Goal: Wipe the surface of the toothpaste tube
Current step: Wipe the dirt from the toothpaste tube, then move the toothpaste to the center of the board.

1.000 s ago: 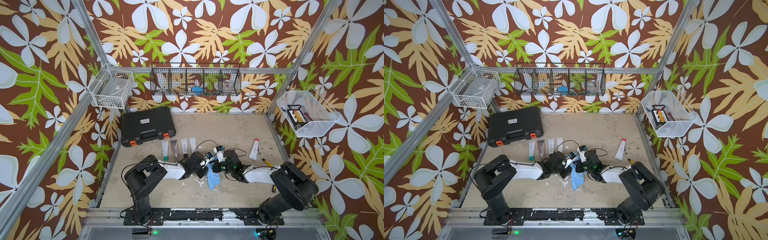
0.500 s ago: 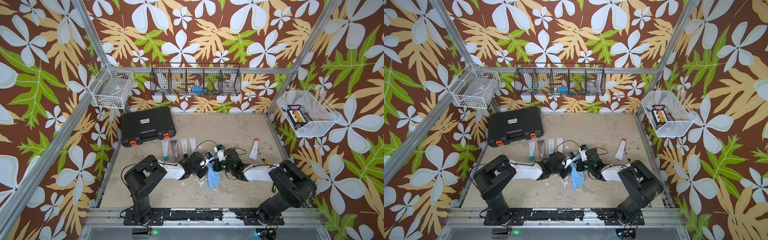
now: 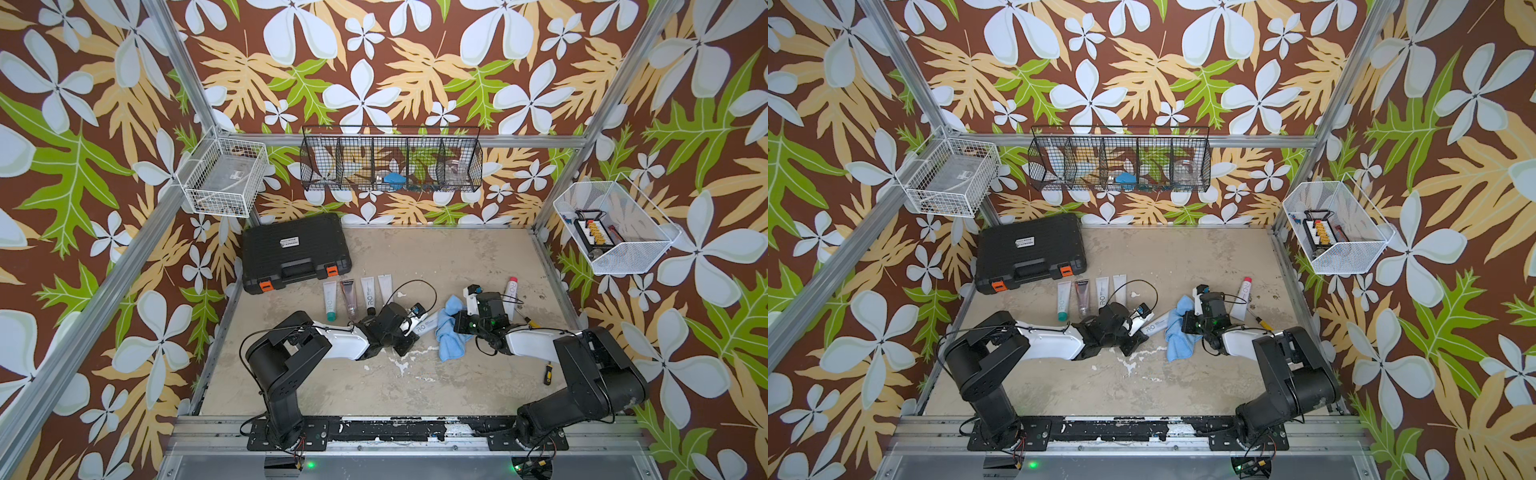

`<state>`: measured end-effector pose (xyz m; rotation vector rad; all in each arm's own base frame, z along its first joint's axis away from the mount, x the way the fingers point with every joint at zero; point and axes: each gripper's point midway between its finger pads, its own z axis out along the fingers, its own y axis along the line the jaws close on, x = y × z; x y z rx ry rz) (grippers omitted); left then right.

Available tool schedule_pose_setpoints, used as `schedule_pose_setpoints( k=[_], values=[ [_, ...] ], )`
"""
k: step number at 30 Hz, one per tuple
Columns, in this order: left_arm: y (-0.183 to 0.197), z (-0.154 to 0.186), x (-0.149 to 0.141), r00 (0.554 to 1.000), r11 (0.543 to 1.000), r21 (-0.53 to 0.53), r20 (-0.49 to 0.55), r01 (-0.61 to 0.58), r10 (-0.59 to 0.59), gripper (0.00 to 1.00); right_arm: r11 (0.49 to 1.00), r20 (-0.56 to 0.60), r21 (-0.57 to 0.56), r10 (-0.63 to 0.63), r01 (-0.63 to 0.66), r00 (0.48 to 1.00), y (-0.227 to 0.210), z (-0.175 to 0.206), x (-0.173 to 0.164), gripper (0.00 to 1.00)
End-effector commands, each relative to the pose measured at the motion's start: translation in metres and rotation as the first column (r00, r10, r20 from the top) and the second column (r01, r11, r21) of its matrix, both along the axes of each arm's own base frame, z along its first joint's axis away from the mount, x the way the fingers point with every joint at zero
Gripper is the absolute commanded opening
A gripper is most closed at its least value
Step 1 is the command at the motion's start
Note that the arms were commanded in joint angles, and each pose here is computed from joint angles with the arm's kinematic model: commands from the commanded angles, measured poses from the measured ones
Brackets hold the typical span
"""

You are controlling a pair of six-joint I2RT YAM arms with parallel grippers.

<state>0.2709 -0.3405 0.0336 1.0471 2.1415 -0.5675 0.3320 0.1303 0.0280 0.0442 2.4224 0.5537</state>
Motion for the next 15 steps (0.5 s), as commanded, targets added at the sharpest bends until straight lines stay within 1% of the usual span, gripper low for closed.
schedule_pose_setpoints(
  k=[1, 3, 5, 8, 12, 13, 15],
  values=[
    [-0.004, 0.008, 0.011, 0.999, 0.998, -0.047, 0.001, -0.051, 0.051, 0.14, 1.000, 0.006, -0.006, 0.028, -0.028, 1.000, 0.001, 0.013, -0.002, 0.00],
    [-0.003, 0.004, 0.016, 0.995, 0.994, -0.046, -0.022, -0.099, 0.098, 0.13, 1.000, 0.044, 0.007, 0.017, -0.017, 0.999, 0.001, 0.031, 0.001, 0.00],
    [-0.001, 0.002, 0.023, 0.985, 0.984, -0.052, -0.041, -0.171, 0.169, 0.13, 1.000, 0.080, 0.008, -0.001, 0.001, 0.997, -0.002, 0.050, 0.003, 0.00],
    [0.005, 0.002, 0.033, 0.954, 0.953, -0.073, -0.084, -0.295, 0.289, 0.13, 0.999, 0.141, 0.012, -0.035, 0.033, 0.989, -0.010, 0.083, 0.007, 0.00],
    [0.014, 0.007, 0.048, 0.873, 0.869, -0.099, -0.127, -0.484, 0.471, 0.13, 0.996, 0.225, 0.037, -0.087, 0.081, 0.970, -0.024, 0.125, 0.009, 0.00],
    [0.019, 0.007, 0.053, 0.836, 0.834, -0.091, -0.133, -0.545, 0.532, 0.13, 0.995, 0.246, 0.043, -0.098, 0.090, 0.964, -0.027, 0.135, 0.009, 0.00],
    [0.026, 0.005, 0.059, 0.771, 0.771, -0.075, -0.159, -0.632, 0.617, 0.12, 0.993, 0.277, 0.044, -0.117, 0.109, 0.954, -0.033, 0.150, 0.008, 0.00]
  ],
)
